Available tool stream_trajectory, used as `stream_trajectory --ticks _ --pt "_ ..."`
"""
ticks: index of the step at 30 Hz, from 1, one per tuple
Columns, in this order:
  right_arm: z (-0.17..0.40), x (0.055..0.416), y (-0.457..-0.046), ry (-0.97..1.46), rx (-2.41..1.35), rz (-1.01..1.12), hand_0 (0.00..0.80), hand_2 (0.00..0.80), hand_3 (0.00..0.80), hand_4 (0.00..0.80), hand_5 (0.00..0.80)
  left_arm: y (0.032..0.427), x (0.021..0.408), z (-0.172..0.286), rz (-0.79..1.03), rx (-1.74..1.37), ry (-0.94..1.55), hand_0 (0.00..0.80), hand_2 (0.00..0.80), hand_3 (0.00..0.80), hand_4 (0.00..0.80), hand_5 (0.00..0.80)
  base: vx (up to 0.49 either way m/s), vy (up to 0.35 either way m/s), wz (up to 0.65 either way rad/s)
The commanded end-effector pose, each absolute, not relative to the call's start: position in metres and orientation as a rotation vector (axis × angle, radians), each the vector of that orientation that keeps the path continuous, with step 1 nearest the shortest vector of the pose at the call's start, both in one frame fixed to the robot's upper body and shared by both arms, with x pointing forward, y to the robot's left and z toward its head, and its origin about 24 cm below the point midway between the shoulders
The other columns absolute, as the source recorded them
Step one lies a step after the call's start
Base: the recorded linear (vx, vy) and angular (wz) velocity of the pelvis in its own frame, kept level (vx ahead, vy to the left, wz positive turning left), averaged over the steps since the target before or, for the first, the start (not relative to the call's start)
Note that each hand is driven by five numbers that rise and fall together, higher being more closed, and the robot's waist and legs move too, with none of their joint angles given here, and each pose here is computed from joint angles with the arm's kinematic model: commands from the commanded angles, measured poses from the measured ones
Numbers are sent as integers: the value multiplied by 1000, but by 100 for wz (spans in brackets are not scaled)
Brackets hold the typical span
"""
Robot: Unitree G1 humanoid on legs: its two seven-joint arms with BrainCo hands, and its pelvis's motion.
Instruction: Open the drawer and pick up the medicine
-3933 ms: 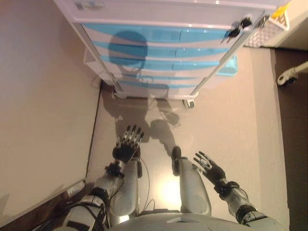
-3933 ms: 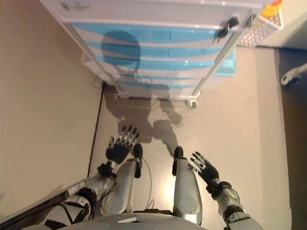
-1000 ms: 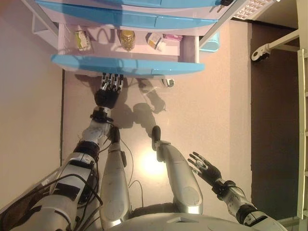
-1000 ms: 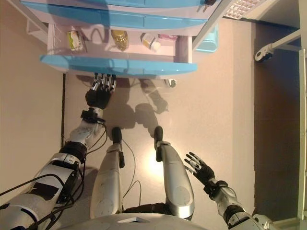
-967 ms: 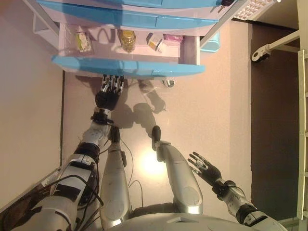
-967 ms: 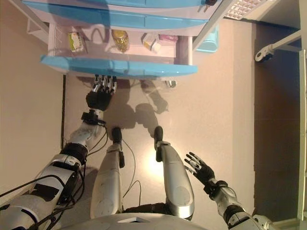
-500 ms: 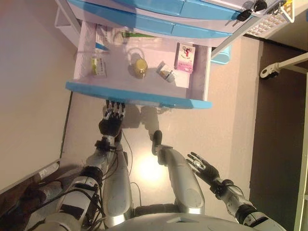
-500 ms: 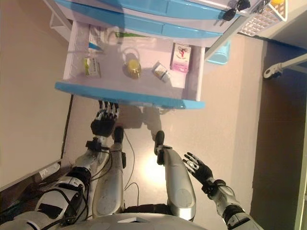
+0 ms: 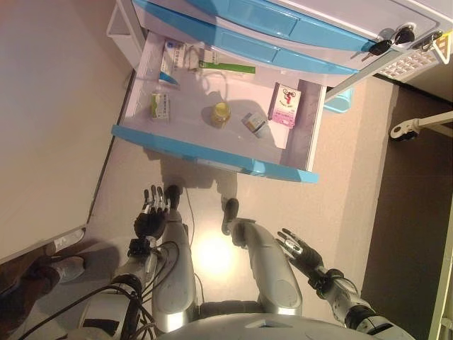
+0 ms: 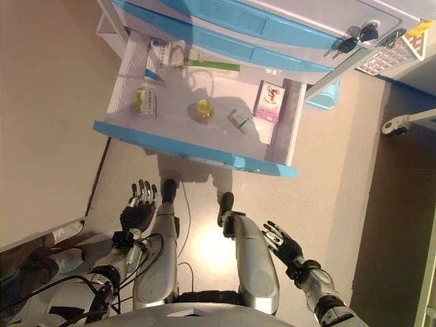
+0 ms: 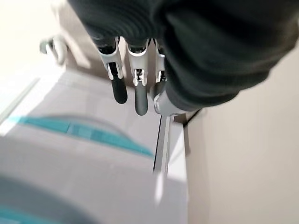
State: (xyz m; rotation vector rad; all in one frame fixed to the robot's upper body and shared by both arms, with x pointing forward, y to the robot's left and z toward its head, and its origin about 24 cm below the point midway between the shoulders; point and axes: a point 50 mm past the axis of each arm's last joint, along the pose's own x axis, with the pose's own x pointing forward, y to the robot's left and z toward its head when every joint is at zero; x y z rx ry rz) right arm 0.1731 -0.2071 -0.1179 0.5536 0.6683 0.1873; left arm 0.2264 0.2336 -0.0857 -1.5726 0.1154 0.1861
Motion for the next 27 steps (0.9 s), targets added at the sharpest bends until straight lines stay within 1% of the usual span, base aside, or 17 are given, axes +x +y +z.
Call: stream_trajectory --ticks 1,3,5,6,7,9,13,16,17,18,20,22,23,25,27 --pt "-119 166 -188 645 611 277 0 0 0 0 0 238 217 -96 309 -1549 223 0 0 0 0 0 0 0 0" --pt "-120 164 -194 642 618 232 0 0 0 0 0 244 214 -99 401 -1562 240 0 0 0 0 0 11 16 1" --pt "-120 166 -199 623 621 175 0 0 0 0 0 250 210 -101 438 -1534 253 0 0 0 0 0 10 20 0" --pt "-119 167 -209 601 582 78 0 0 0 0 0 253 206 -104 476 -1505 275 0 0 0 0 0 18 43 0" --pt "-119 167 -213 599 567 40 0 0 0 0 0 255 204 -105 489 -1491 285 0 0 0 0 0 22 60 1" --pt "-113 171 -232 534 573 -115 0 0 0 0 0 261 195 -108 531 -1458 291 0 0 0 0 0 31 50 1" --pt "-79 188 -264 302 543 -276 0 0 0 0 0 270 161 -120 552 -1348 353 0 0 0 0 0 55 19 -3" --pt "-30 203 -286 69 444 -349 0 0 0 0 0 276 130 -127 546 -1228 420 0 0 0 0 0 44 34 -4" --pt "-21 203 -291 26 421 -360 0 0 0 0 0 277 124 -129 545 -1207 432 0 0 0 0 0 64 89 -1" --pt "6 203 -304 -102 318 -364 0 0 0 0 0 278 107 -132 553 -1170 455 0 0 0 0 0 74 102 -1" --pt "37 204 -312 -227 178 -345 0 0 0 0 0 278 94 -135 562 -1150 461 0 0 0 0 0 83 126 -3" --pt "71 207 -315 -354 36 -290 0 0 0 0 0 278 85 -135 562 -1139 462 0 0 0 0 0 47 118 -6" --pt "78 207 -314 -386 -1 -276 0 0 0 0 0 277 83 -136 563 -1133 465 0 0 0 0 0 36 100 -6" --pt "109 207 -311 -492 -186 -235 0 0 0 0 0 277 76 -137 570 -1123 465 0 0 0 0 0 54 89 -3" --pt "131 208 -308 -547 -320 -215 0 0 0 0 0 277 72 -137 573 -1095 482 0 0 0 0 0 45 58 2"
